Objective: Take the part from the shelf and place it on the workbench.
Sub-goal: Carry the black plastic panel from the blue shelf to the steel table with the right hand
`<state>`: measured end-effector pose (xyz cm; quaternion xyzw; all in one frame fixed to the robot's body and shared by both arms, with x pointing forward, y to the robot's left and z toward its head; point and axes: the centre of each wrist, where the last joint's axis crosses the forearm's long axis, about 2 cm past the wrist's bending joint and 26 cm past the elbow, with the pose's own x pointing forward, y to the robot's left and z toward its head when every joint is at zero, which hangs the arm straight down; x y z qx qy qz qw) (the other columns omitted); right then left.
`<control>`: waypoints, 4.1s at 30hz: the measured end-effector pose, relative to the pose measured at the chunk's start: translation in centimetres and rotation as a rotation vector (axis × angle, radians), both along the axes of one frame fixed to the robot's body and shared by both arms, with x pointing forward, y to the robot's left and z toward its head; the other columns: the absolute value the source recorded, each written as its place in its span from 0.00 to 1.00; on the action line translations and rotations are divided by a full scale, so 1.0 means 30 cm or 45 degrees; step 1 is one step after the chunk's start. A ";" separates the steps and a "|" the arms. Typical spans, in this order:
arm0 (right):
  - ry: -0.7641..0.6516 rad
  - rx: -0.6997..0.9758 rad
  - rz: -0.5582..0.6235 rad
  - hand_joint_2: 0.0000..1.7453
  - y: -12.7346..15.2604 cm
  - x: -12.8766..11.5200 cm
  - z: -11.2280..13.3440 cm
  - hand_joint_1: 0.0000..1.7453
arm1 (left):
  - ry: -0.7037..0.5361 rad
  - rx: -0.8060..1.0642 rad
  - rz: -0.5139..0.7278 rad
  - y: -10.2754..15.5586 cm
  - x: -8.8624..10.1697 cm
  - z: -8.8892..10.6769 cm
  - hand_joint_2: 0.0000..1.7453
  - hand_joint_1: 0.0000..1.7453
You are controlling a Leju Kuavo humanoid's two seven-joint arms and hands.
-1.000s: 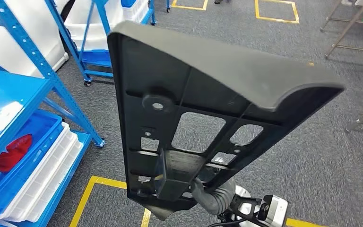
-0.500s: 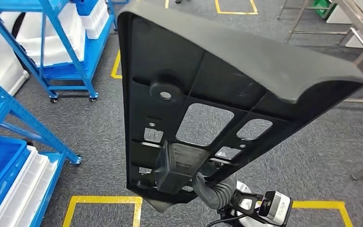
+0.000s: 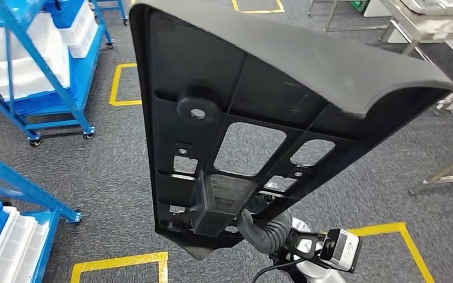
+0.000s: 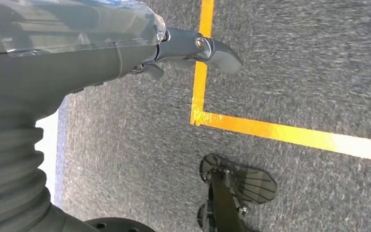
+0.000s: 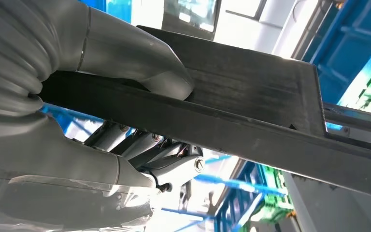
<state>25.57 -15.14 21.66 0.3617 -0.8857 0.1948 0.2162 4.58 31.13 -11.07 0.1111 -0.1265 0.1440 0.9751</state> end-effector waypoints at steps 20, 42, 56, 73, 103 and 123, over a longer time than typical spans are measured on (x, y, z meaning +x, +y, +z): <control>0.007 0.003 0.017 1.00 0.025 0.000 -0.001 1.00 | -0.033 -0.004 0.006 0.005 0.006 0.001 1.00 0.00; -0.088 0.019 -0.019 1.00 -0.002 0.059 0.074 1.00 | -0.022 -0.024 -0.019 -0.011 -0.003 -0.001 1.00 0.00; -0.071 0.044 -0.073 1.00 -0.018 0.073 0.072 1.00 | -0.021 -0.026 -0.041 -0.014 0.003 0.000 1.00 0.00; -0.031 0.061 -0.086 1.00 -0.024 0.053 0.048 1.00 | -0.026 -0.029 -0.032 -0.016 0.004 0.000 1.00 0.00; -0.021 0.054 -0.067 1.00 -0.026 0.042 0.037 1.00 | -0.054 -0.061 -0.054 -0.016 0.001 -0.001 1.00 0.00; -0.007 0.055 -0.066 1.00 -0.031 0.033 0.026 1.00 | -0.036 -0.039 -0.054 -0.016 0.004 0.000 1.00 0.00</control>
